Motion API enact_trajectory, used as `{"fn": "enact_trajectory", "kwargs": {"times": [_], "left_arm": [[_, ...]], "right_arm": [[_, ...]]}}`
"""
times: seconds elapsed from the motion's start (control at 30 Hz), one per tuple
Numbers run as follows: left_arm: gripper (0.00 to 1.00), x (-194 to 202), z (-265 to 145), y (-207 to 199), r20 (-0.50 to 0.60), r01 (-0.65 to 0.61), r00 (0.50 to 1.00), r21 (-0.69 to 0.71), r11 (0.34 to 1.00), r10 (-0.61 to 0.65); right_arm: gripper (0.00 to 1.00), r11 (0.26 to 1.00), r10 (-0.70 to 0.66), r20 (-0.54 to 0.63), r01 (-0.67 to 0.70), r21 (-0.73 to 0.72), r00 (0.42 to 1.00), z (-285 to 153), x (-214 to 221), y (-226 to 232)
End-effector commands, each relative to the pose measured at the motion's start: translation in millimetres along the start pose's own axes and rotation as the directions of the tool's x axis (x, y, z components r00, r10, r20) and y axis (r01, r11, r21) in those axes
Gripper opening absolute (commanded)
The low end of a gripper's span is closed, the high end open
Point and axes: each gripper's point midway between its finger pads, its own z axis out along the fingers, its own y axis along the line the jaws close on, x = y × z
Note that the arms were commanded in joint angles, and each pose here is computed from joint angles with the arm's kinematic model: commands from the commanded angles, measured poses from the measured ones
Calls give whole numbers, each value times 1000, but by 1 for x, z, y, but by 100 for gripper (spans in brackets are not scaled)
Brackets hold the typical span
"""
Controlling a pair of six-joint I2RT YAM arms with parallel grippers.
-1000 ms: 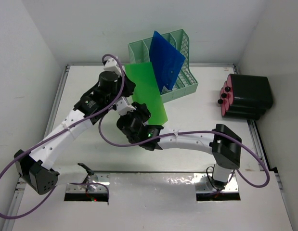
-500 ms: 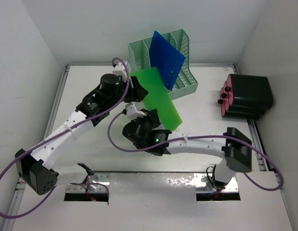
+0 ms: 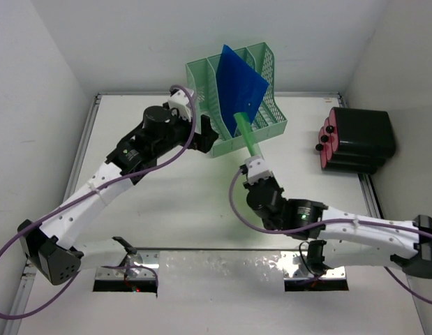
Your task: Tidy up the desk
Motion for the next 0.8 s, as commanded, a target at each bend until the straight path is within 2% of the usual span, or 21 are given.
{"fn": "enact_trajectory", "kwargs": {"times": [0.0, 0.13, 0.23, 0.33, 0.5, 0.77], "left_arm": [[99, -51, -24, 12, 127, -95, 986, -89, 992, 105], [99, -61, -36, 35, 152, -112, 978, -193, 975, 142], [100, -57, -39, 57, 125, -149, 975, -255, 955, 185], [100, -46, -38, 87, 88, -138, 982, -282, 950, 168], [100, -30, -39, 138, 37, -75, 995, -329, 941, 92], [99, -14, -32, 143, 28, -82, 995, -316, 945, 95]], "right_arm": [[0, 990, 141, 42, -141, -2, 989, -8, -18, -20], [0, 983, 177, 40, -175, -52, 983, -6, -24, -28], [0, 964, 225, 75, -211, -159, 971, -8, -43, -23], [0, 954, 256, 135, -228, -196, 957, -15, -79, -35], [0, 975, 215, 193, -198, -101, 957, -21, -114, -78], [0, 981, 181, 262, -193, 20, 948, -23, -183, -153]]}}
